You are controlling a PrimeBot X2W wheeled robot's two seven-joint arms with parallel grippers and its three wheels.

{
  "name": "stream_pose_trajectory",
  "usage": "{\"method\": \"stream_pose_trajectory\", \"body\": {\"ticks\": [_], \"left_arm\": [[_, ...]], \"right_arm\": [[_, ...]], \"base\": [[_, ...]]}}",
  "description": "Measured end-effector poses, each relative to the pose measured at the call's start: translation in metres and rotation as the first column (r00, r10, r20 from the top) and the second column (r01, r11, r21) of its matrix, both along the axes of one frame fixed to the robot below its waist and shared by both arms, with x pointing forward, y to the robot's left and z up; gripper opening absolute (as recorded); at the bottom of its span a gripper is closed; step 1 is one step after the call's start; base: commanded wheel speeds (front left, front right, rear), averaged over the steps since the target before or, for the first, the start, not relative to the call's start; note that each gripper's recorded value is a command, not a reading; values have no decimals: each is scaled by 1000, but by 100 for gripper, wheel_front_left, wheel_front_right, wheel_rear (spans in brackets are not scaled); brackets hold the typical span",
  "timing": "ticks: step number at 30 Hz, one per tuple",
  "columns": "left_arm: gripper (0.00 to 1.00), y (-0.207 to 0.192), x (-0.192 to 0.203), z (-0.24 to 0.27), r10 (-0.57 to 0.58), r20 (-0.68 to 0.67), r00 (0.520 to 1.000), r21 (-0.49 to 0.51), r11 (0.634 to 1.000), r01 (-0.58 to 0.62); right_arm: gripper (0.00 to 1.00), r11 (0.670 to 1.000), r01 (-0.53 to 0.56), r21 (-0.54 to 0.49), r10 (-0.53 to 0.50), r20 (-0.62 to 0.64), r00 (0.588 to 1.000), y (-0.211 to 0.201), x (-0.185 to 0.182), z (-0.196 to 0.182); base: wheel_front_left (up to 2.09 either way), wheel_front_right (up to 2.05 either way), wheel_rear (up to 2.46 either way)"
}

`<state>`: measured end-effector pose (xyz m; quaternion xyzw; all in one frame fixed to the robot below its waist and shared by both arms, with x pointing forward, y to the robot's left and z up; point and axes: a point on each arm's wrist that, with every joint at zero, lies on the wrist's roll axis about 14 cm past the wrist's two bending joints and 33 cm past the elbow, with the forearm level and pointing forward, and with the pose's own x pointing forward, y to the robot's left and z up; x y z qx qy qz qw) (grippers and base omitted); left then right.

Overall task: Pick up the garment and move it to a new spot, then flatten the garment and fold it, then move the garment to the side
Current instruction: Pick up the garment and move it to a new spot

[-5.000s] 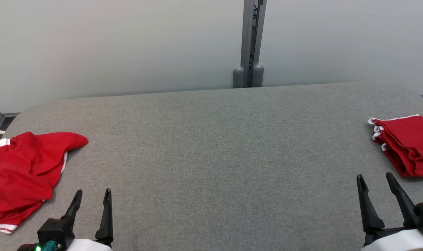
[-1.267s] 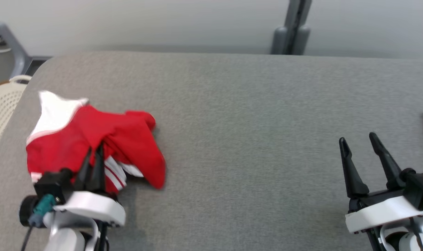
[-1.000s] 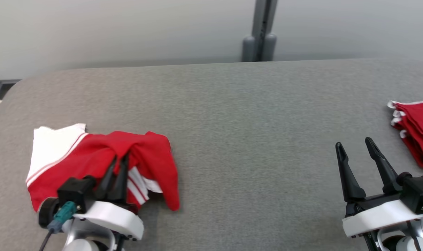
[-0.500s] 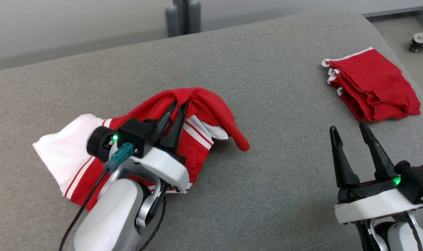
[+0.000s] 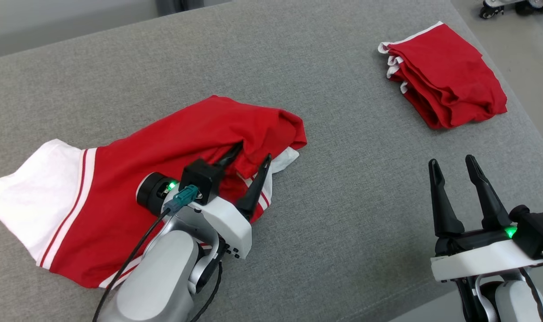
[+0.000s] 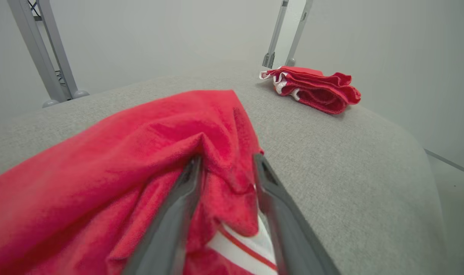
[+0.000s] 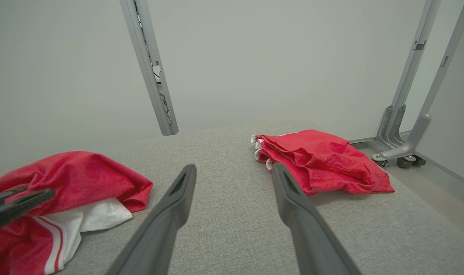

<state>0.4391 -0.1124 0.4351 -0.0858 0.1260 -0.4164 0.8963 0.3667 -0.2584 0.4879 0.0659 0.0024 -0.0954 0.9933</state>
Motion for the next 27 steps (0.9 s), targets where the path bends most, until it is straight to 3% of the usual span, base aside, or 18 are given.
{"method": "stream_pose_trajectory", "body": {"ticks": [5,9,12,18,27], "left_arm": [[100,23,4,23,96,52,994,-66,994,-92],[100,64,11,40,246,95,965,-99,967,-237],[100,103,17,54,378,130,917,-121,924,-364],[100,193,13,67,598,184,780,-100,801,-590],[100,284,-23,70,728,212,652,-46,674,-737]], "right_arm": [[100,999,-36,-7,36,28,999,10,7,8],[100,997,-77,-14,78,43,996,22,12,15],[100,994,-104,-19,105,51,993,31,14,20],[100,985,-172,-26,173,67,983,52,17,29],[100,967,-250,-42,253,86,964,76,15,42]], "base": [[0,0,0],[0,0,0],[0,0,0],[0,0,0],[0,0,0]]}}
